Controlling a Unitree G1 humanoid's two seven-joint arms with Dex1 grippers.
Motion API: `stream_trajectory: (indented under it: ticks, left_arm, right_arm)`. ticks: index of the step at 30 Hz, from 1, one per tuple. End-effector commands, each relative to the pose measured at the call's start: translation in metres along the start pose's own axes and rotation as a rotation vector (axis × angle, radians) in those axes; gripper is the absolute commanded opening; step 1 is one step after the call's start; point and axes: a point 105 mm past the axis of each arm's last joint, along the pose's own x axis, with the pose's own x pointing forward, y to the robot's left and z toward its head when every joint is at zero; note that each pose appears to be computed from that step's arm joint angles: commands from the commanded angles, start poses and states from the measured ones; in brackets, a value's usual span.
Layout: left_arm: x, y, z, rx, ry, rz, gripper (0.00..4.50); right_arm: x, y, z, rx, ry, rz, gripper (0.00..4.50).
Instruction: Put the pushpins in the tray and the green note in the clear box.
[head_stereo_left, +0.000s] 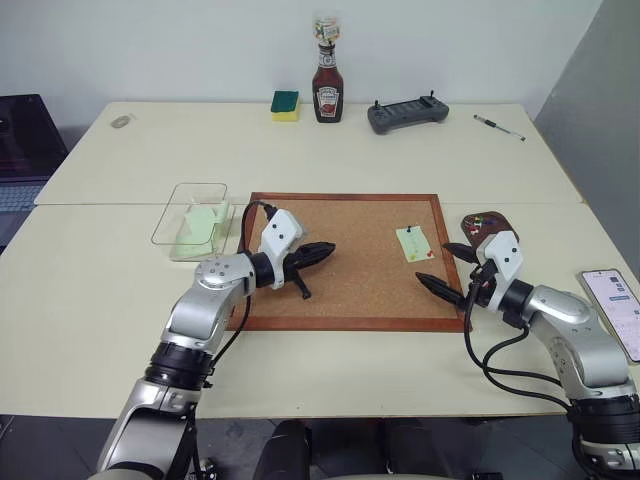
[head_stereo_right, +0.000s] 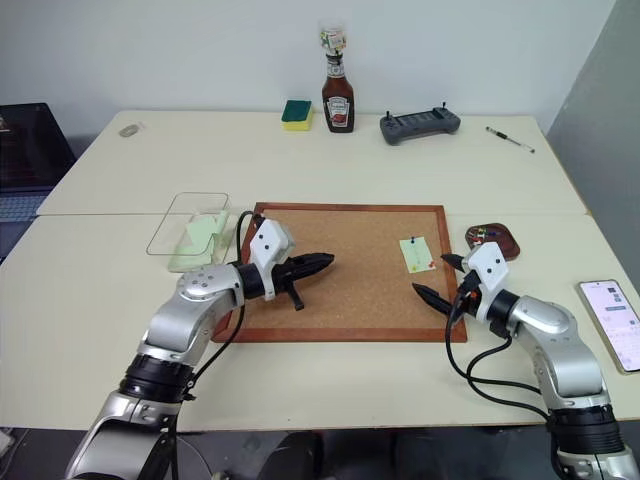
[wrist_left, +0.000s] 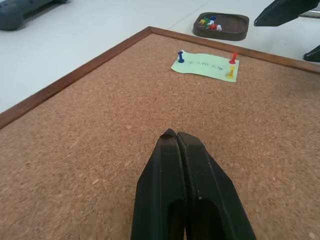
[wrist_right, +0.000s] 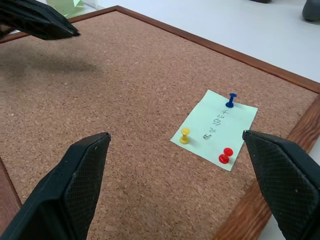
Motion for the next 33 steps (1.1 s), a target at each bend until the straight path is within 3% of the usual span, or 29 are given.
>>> stream_trajectory:
  ticks: [1,8,14,28,33]
  left_arm:
    - [0.012,0.001,0.001,0.010,-0.032,0.000,0.06]
    - [0.023,0.001,-0.018,-0.027,-0.011,-0.001,0.06]
    - [0.017,-0.001,-0.037,-0.040,0.035,-0.006,0.06]
    - [0.018,-0.011,-0.043,-0.059,0.044,-0.038,0.06]
    - [0.019,-0.015,-0.043,-0.071,0.041,-0.052,0.00]
  right_arm:
    - [0.009,-0.003,0.026,-0.020,-0.078,-0.004,4.50]
    - [0.038,-0.021,0.044,-0.028,-0.114,-0.100,4.50]
    - [0.055,-0.033,0.037,-0.053,-0.030,-0.134,4.50]
    - [0.079,-0.058,0.020,-0.061,0.089,-0.184,4.50]
    - [0.084,-0.059,0.019,-0.067,0.092,-0.180,3.58]
